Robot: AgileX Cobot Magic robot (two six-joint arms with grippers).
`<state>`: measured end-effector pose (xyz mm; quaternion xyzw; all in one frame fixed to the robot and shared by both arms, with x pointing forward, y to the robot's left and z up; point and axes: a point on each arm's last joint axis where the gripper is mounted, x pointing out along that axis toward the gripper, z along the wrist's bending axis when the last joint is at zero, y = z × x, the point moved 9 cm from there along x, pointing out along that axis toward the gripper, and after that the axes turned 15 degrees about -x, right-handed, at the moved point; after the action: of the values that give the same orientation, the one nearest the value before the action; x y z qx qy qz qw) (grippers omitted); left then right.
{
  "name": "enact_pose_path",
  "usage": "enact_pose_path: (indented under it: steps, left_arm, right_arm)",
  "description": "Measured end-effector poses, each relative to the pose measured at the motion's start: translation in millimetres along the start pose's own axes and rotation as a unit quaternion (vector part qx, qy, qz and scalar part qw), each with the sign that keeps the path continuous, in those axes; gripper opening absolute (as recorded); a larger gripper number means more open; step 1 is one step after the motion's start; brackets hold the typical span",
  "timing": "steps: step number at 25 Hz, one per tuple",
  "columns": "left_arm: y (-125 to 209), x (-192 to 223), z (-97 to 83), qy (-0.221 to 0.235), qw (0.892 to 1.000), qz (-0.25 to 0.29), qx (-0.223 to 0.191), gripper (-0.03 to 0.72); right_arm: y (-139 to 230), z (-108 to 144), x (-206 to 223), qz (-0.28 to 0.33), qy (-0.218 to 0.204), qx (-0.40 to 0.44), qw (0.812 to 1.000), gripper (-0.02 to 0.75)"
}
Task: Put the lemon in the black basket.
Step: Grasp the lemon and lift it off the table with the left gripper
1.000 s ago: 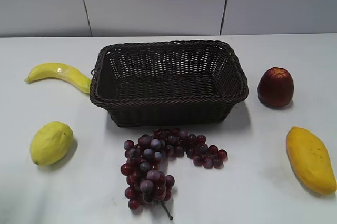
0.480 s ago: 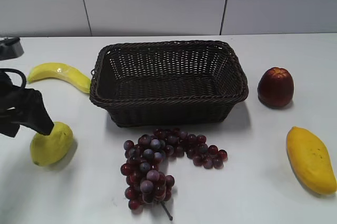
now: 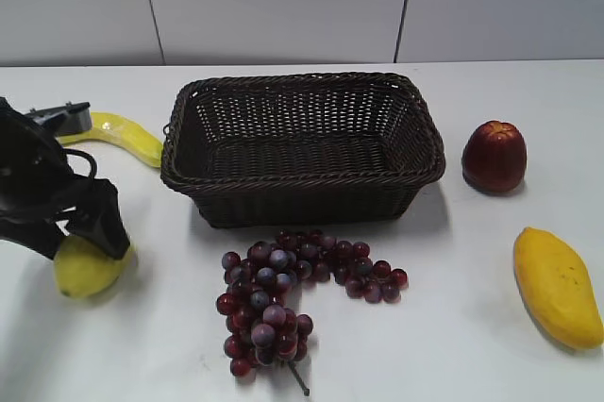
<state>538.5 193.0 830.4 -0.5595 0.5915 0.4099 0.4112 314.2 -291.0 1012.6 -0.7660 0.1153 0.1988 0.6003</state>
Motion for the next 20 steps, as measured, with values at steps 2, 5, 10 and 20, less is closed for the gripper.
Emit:
enact_pose_path:
  steps: [2, 5, 10, 20]
  left_arm:
    - [2.0, 8.0, -1.2, -0.001, 1.000, 0.013, 0.002, 0.655]
    - [3.4, 12.3, -1.0, -0.002, 1.000, 0.020, 0.002, 0.616]
    - [-0.8, -2.8, -12.3, 0.010, 0.999, 0.042, 0.015, 0.563]
    - [-56.0, -110.8, -48.9, -0.007, 0.997, -0.052, 0.057, 0.561]
  right_arm:
    - [0.0, 0.0, 0.0, 0.000, 0.000, 0.000, 1.000, 0.552]
    - [0.0, 0.0, 0.0, 0.000, 0.000, 0.000, 1.000, 0.552]
    - [0.0, 0.0, 0.0, 0.000, 0.000, 0.000, 1.000, 0.552]
    - [0.0, 0.0, 0.0, 0.000, 0.000, 0.000, 1.000, 0.552]
